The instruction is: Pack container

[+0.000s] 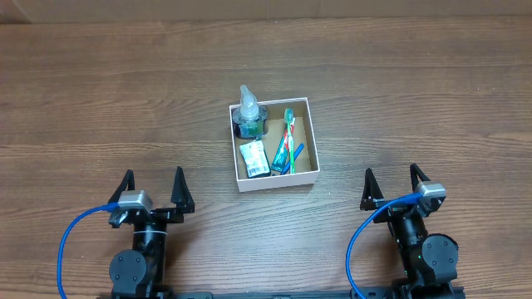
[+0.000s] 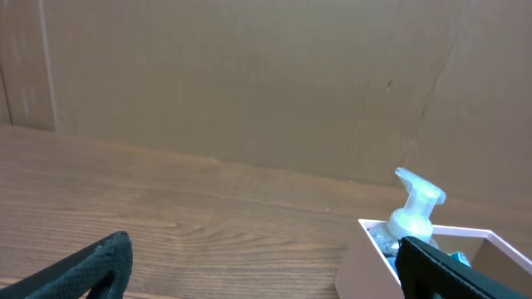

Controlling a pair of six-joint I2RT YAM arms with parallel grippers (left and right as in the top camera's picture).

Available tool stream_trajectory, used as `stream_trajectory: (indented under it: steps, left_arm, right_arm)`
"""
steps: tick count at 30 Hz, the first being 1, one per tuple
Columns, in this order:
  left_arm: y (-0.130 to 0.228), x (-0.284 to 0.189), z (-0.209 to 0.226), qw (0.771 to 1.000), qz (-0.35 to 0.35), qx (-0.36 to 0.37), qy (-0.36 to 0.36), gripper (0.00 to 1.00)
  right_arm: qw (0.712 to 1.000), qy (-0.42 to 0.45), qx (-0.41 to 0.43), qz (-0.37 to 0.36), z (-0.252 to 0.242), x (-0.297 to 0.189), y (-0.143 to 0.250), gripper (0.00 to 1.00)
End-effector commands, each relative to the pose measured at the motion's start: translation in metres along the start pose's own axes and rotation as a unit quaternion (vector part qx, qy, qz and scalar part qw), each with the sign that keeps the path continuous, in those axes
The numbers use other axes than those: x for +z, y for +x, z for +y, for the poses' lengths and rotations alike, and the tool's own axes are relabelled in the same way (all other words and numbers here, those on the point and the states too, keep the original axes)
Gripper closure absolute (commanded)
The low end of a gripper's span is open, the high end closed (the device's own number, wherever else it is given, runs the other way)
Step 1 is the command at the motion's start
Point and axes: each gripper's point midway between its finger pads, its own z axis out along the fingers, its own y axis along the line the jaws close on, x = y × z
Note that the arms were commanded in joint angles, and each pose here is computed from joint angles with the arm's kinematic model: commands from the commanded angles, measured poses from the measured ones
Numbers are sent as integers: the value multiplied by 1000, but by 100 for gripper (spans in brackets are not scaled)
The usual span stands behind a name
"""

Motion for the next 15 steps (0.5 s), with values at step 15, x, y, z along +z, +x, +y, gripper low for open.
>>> stream_trajectory:
  steps: [15]
  left_arm:
    - [10,-1,5,999,17,25,-11,0]
  right_arm:
    - [1000,3,-3,-2,-2,0,2,0]
